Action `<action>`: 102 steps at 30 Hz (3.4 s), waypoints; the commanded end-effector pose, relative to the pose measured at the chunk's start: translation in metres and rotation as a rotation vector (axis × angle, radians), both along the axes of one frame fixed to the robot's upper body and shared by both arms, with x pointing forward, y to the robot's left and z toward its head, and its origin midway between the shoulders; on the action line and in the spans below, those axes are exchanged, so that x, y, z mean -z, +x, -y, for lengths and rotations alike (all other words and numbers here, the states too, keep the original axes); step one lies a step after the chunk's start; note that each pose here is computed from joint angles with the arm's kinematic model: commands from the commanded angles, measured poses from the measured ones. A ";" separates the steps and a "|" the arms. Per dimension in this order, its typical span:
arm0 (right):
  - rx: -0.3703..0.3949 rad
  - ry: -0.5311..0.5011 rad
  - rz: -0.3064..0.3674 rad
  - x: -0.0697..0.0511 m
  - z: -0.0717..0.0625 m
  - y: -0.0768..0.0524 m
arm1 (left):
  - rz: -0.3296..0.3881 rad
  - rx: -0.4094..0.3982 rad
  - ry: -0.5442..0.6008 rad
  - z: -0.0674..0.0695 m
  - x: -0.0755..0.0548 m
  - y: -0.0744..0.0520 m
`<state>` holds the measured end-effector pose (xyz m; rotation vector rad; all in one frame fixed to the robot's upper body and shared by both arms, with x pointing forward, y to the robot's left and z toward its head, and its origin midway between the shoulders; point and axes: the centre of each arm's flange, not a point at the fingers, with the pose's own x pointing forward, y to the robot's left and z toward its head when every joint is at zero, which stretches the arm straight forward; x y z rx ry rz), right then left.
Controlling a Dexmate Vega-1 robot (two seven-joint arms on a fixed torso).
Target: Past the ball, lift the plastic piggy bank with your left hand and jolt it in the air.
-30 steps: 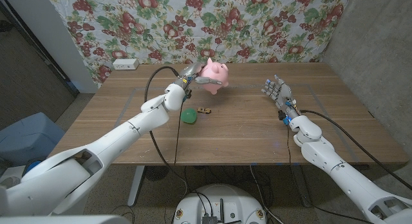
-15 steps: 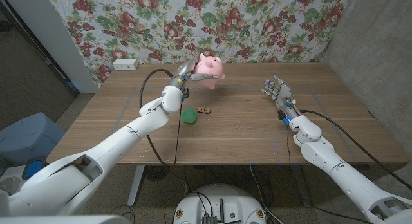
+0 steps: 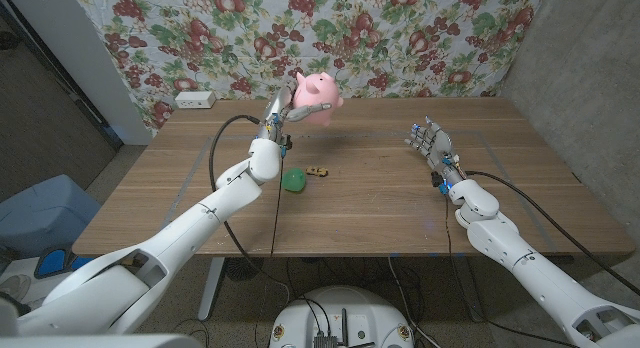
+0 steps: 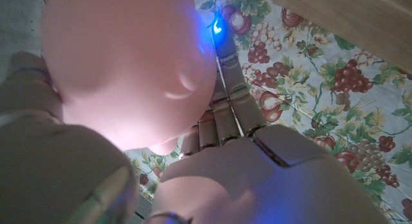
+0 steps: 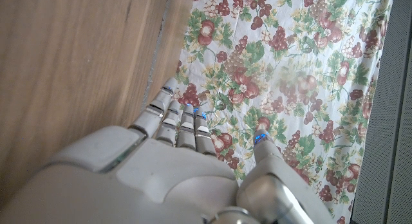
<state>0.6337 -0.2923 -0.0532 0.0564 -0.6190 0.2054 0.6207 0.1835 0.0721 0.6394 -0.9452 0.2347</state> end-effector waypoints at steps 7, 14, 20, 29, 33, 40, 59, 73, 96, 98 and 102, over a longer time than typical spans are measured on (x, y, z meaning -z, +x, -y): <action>-0.003 -0.009 0.001 -0.002 -0.002 0.000 | 0.197 0.021 -0.220 -0.012 0.005 -0.015; -0.002 -0.008 0.001 -0.002 -0.002 0.000 | 0.205 0.026 -0.222 -0.012 0.005 -0.017; 0.000 -0.001 -0.002 -0.001 -0.002 -0.001 | 0.203 0.030 -0.218 -0.011 0.005 -0.017; 0.004 -0.008 0.001 0.001 -0.002 -0.002 | 0.163 0.027 -0.186 -0.009 0.005 -0.015; 0.003 0.002 -0.002 0.001 -0.002 -0.003 | 0.115 0.027 -0.138 -0.007 0.003 -0.014; 0.004 0.003 -0.003 0.002 -0.002 -0.004 | -0.003 0.022 -0.003 -0.001 -0.003 -0.010; 0.010 0.004 -0.005 0.005 -0.004 -0.008 | -0.167 -0.021 0.221 0.009 -0.009 -0.005; 0.010 0.000 -0.003 0.005 -0.007 -0.008 | -0.160 -0.021 0.211 0.005 -0.008 -0.006; 0.009 0.000 -0.001 0.003 -0.012 -0.008 | 0.043 0.036 0.008 -0.010 -0.002 -0.015; 0.008 -0.003 -0.001 0.003 -0.012 -0.008 | 0.065 0.040 -0.015 -0.011 -0.002 -0.016; 0.007 0.002 -0.003 0.003 -0.013 -0.008 | 0.095 0.048 -0.045 -0.012 -0.002 -0.018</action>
